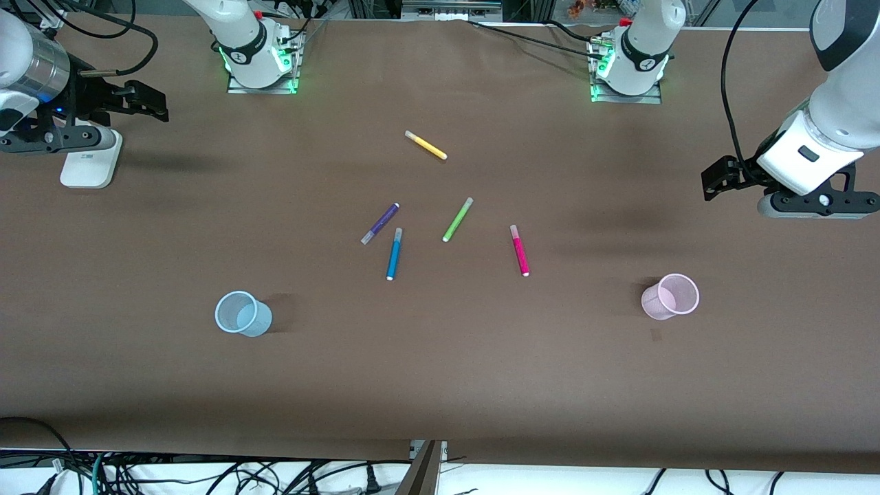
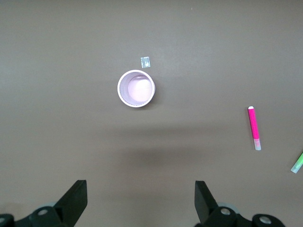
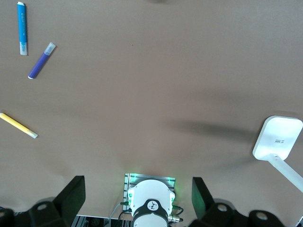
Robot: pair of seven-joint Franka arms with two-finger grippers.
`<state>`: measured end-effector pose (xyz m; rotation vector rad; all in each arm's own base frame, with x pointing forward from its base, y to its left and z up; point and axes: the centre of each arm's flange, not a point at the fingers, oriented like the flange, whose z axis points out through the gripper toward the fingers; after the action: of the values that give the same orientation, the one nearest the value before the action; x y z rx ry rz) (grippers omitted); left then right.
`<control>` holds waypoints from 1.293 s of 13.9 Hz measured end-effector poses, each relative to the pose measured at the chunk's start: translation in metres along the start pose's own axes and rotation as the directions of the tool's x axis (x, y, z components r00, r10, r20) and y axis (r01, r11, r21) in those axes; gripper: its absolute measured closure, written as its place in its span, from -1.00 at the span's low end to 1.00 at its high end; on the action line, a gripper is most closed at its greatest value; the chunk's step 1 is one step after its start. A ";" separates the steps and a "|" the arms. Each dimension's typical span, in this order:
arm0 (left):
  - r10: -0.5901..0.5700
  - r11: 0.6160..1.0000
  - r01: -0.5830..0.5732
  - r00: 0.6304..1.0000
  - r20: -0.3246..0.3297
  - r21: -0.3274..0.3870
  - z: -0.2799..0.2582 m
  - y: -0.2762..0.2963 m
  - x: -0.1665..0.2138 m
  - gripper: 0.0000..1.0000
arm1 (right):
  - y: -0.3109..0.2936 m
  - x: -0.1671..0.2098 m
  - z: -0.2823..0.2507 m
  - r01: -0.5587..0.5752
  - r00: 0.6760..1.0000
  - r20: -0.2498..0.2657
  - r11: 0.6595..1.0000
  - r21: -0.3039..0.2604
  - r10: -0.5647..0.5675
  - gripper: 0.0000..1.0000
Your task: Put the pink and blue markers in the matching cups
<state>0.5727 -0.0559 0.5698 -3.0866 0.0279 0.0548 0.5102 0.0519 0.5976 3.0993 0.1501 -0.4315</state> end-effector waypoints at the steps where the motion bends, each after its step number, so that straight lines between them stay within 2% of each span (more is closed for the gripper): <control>1: 0.000 1.000 0.000 1.000 0.001 0.000 0.000 0.000 0.000 -1.00 | 0.000 0.001 0.001 0.000 1.000 0.001 1.000 0.000 0.000 -0.99; 12: 0.013 1.000 -0.013 1.000 0.021 0.002 0.001 0.007 -0.003 -1.00 | 0.004 0.006 0.005 -0.006 1.000 0.010 1.000 0.003 0.006 -0.99; 18: 0.014 1.000 -0.014 1.000 0.022 0.002 0.001 0.008 -0.003 -1.00 | -0.009 0.015 0.006 0.018 1.000 -0.021 1.000 0.001 -0.017 -0.98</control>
<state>0.5692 -0.0633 0.5682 -3.0834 0.0486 0.0897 0.5225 0.0621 0.5877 3.1070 0.1773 -0.3991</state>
